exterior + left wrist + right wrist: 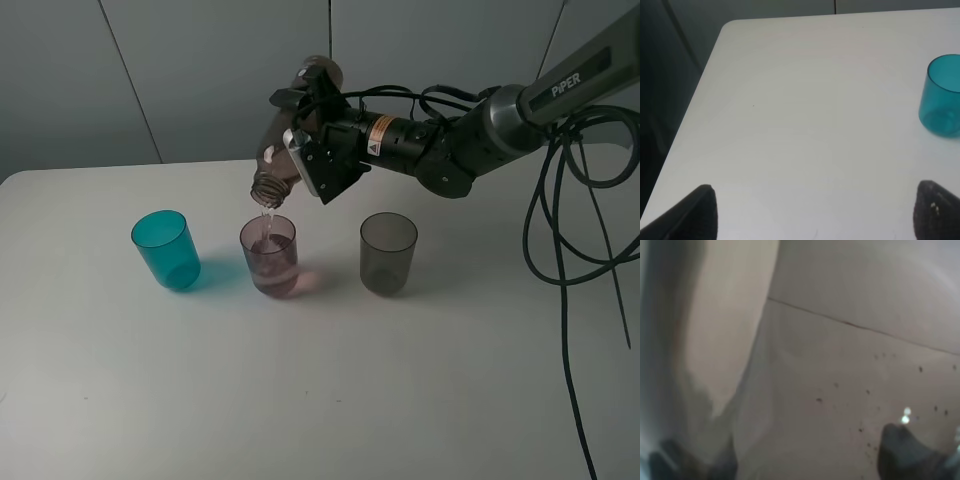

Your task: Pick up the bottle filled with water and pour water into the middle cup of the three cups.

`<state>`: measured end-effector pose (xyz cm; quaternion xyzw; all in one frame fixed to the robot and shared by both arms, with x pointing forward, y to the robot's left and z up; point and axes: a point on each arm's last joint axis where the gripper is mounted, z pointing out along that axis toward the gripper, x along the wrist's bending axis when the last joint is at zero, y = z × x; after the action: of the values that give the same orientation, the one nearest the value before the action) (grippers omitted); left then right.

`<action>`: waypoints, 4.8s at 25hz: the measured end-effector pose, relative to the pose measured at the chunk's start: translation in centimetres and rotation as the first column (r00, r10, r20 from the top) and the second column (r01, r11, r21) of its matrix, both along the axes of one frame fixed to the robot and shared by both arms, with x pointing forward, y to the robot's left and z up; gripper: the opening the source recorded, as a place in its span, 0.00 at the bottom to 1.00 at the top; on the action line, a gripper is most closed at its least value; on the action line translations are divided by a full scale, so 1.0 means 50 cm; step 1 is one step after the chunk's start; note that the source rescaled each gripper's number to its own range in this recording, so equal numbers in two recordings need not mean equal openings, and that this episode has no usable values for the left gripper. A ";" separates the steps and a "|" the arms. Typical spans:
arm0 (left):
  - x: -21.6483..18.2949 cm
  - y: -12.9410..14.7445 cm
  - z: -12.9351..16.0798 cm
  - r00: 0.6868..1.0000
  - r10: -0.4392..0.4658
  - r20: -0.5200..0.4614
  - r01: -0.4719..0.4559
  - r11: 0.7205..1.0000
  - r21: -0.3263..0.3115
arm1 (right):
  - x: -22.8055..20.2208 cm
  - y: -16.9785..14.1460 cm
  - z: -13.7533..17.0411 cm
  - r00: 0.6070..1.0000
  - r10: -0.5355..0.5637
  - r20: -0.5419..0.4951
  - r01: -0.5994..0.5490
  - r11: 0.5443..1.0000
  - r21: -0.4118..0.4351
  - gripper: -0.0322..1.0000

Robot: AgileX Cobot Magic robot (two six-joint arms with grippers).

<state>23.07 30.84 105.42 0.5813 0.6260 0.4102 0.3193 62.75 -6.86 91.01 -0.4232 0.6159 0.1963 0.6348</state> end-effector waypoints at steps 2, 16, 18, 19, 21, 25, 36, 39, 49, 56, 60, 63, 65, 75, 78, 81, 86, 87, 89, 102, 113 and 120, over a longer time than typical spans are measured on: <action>0.000 0.000 0.000 1.000 0.000 0.000 0.000 1.000 0.000 | 0.000 0.000 0.000 1.000 0.003 0.017 -0.003 1.000 -0.013 0.05; 0.000 0.000 0.000 1.000 0.000 0.000 0.000 1.000 0.000 | -0.002 0.002 0.006 0.994 0.026 0.102 -0.022 0.999 -0.037 0.05; 0.000 0.000 0.000 1.000 0.000 0.000 0.000 1.000 0.000 | -0.002 0.003 0.009 0.993 0.030 0.112 -0.027 0.999 -0.029 0.05; 0.000 0.000 0.000 1.000 0.000 0.000 0.000 1.000 0.000 | -0.003 0.003 0.011 0.992 0.033 0.120 -0.031 0.999 -0.021 0.05; 0.000 0.000 0.000 1.000 0.000 0.000 0.000 1.000 0.000 | -0.004 0.004 0.013 0.990 0.039 0.134 -0.037 0.999 -0.016 0.05; 0.000 0.000 0.000 1.000 0.000 0.000 0.000 1.000 0.000 | -0.005 0.006 0.014 0.986 0.051 0.161 -0.046 0.998 -0.032 0.05; 0.000 0.000 0.000 1.000 0.000 0.000 0.000 1.000 0.000 | -0.015 0.017 0.017 0.977 0.093 0.193 -0.088 0.996 -0.034 0.05; 0.000 0.000 0.000 1.000 0.000 0.000 0.000 1.000 0.000 | -0.015 0.017 0.018 0.976 0.093 0.194 -0.089 0.996 -0.032 0.05; 0.000 0.000 0.000 1.000 0.000 0.000 0.000 1.000 0.000 | -0.018 0.022 0.017 0.985 0.091 0.144 -0.093 0.996 0.007 0.05; 0.000 0.000 0.000 1.000 -0.003 -0.001 0.003 1.000 0.006 | -0.018 0.020 0.002 0.995 0.073 -0.065 -0.068 0.995 0.068 0.05; 0.000 0.000 0.000 1.000 -0.003 -0.001 0.003 1.000 0.006 | -0.015 0.014 -0.004 0.959 0.013 -0.283 0.018 0.994 0.107 0.05; 0.000 0.000 0.000 1.000 -0.003 -0.001 0.003 1.000 0.006 | -0.014 0.008 0.023 0.888 -0.031 -0.459 0.126 0.976 0.178 0.05; 0.000 0.000 0.000 1.000 -0.003 -0.001 0.003 1.000 0.006 | -0.016 0.006 0.050 0.834 -0.011 -0.552 0.188 0.946 0.265 0.05; 0.000 0.000 0.000 1.000 -0.003 -0.001 0.003 1.000 0.006 | 0.000 -0.058 0.150 0.389 0.320 -0.864 0.628 0.594 0.503 0.05; 0.000 0.000 0.000 1.000 -0.003 -0.001 0.003 1.000 0.006 | 0.017 -0.100 0.162 0.264 0.451 -0.853 0.760 0.448 0.472 0.05; 0.000 0.000 0.000 1.000 -0.003 -0.001 0.003 1.000 0.006 | 0.029 -0.136 0.157 0.184 0.539 -0.822 0.846 0.339 0.412 0.05; 0.000 0.000 0.000 1.000 -0.003 -0.001 0.003 1.000 0.006 | 0.026 -0.182 0.124 0.143 0.549 -0.824 0.898 0.278 0.341 0.05; 0.000 0.000 0.000 1.000 -0.003 -0.001 0.003 1.000 0.006 | 0.024 -0.192 0.116 0.135 0.545 -0.827 0.907 0.269 0.325 0.05; 0.000 0.000 0.000 1.000 -0.003 -0.001 0.003 1.000 0.006 | 0.017 -0.213 0.097 0.120 0.536 -0.835 0.923 0.250 0.293 0.05; 0.000 0.000 0.000 1.000 -0.003 -0.001 0.003 1.000 0.006 | -0.045 -0.355 0.045 0.208 0.374 -0.904 0.951 0.139 0.276 0.05; 0.000 0.000 0.000 1.000 -0.003 -0.001 0.003 1.000 0.006 | -0.066 -0.397 0.014 0.280 0.245 -0.928 0.955 0.028 0.296 0.05; 0.000 0.000 0.000 1.000 -0.003 -0.001 0.003 1.000 0.006 | -0.056 -0.400 -0.034 0.319 0.279 -0.906 0.945 -0.018 0.328 0.05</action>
<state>23.07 30.84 105.42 0.5833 0.6241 0.4112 0.3180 59.95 -26.86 89.34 0.4837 0.6336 0.4863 0.3578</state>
